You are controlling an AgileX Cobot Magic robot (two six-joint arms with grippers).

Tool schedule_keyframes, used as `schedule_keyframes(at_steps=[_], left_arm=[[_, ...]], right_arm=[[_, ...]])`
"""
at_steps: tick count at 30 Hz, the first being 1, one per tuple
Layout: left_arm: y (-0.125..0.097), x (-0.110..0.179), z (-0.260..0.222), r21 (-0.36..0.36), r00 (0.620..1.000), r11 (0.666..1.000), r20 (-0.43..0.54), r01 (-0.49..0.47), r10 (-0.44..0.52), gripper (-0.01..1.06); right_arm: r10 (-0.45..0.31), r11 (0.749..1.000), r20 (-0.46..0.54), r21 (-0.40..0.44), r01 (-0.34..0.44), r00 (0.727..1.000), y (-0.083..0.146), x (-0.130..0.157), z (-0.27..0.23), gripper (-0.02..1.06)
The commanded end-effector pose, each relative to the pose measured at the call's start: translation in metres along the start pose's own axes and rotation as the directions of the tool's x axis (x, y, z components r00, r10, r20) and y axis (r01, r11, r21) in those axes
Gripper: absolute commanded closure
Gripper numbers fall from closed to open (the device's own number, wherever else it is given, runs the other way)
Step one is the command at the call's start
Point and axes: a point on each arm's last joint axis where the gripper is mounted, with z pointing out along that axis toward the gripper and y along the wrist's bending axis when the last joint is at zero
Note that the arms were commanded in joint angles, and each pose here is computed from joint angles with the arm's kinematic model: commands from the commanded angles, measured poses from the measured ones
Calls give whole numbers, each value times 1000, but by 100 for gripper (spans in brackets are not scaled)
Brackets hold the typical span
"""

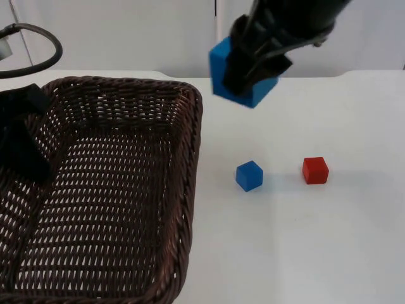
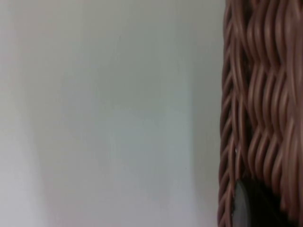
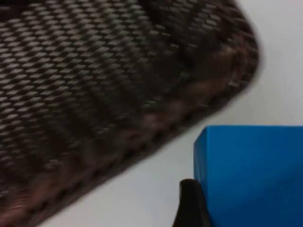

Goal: Pick up the basket with the left hand and place the largest block into the basket with the right hand.

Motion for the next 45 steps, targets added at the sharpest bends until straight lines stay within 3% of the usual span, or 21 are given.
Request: schedule_keyframes(at_steps=[1,8,16,28,45], left_arm=[[-3,1,-1,16,1000,1000,0,6,-6,105],[-3,1,-1,16,1000,1000,0,3,-3,105],[-3,1,-1,15,1000,1000,-1,2,-2,105],[-2,1,-1,7,1000,1000,-6,-6,6,105],[-2,1,-1,5,1000,1000,-6,-8,8,105]], right_arm=[[-47,999,34,-16,48,998,15,-6,-6,105],[-123,990,65,-65,128,990,52,-14,-7,105],[-102,975,167,-177,131,981,73,-24,0,105],[-131,966,121,-206,154,984,77,-20,35,105],[-83,978,141,-180,109,986,79,-18,88,105]])
